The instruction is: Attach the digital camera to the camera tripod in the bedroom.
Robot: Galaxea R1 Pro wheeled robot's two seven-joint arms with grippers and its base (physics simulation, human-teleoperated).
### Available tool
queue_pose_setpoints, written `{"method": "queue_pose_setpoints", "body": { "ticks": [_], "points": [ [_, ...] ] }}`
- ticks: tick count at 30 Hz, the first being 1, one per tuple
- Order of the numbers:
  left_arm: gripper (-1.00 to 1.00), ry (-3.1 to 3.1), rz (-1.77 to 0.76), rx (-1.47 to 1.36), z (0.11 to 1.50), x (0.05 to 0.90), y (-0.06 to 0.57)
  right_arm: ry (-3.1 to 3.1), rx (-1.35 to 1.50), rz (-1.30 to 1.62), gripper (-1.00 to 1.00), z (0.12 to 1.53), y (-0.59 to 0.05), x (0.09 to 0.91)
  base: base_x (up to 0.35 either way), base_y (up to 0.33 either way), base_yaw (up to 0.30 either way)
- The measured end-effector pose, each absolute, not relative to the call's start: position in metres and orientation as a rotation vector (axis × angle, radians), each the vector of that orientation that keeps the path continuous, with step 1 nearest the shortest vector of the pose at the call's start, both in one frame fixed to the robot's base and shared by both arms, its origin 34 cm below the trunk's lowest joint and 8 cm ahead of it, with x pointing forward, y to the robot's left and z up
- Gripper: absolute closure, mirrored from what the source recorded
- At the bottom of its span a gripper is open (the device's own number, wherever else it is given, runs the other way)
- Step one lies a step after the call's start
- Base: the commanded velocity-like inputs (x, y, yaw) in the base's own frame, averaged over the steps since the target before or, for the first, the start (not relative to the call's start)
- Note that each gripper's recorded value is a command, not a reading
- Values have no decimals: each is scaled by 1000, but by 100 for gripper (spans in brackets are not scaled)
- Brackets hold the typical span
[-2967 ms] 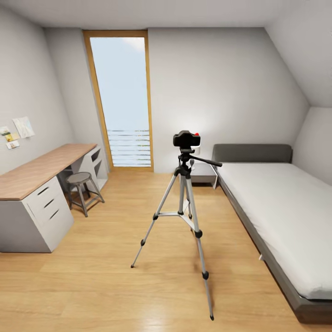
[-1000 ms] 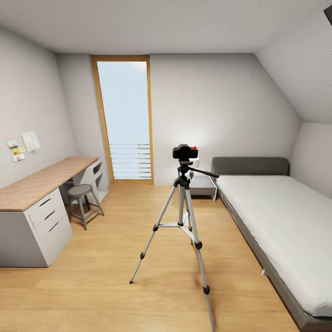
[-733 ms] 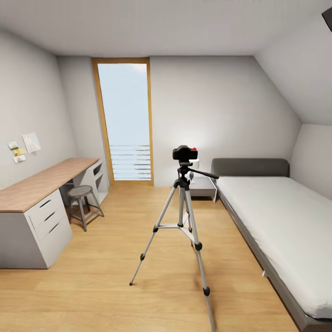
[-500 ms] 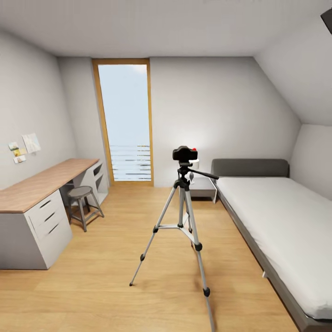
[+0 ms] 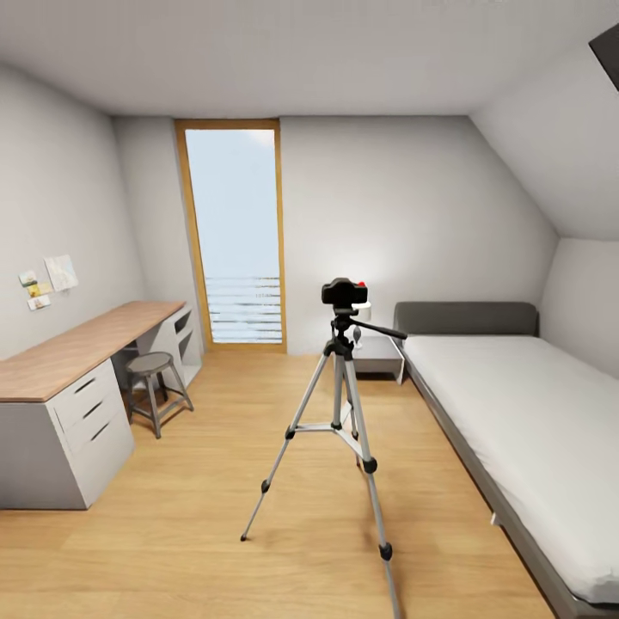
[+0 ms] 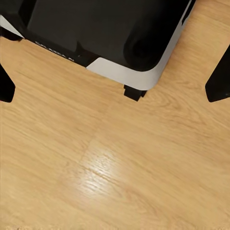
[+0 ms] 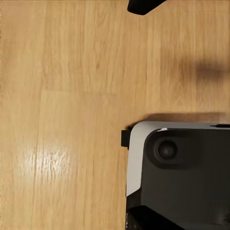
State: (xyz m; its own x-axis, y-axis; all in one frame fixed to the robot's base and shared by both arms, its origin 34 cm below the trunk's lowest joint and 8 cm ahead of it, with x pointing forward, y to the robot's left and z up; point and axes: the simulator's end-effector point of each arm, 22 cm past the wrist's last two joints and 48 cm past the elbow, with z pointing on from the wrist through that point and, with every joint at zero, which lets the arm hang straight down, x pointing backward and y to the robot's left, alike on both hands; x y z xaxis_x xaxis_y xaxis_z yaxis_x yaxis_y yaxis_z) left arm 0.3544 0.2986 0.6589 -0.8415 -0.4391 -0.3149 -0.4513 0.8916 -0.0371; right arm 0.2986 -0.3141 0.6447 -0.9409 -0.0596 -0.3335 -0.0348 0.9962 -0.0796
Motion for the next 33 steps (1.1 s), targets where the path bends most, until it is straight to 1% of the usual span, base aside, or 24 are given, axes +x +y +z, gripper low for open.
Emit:
{"method": "queue_pose_setpoints", "body": {
  "ticks": [33],
  "points": [
    [-100,2691,37,-655,672,372,299,2742,-59,-126,-100,656,-322,317,0,0,0]
  ]
}}
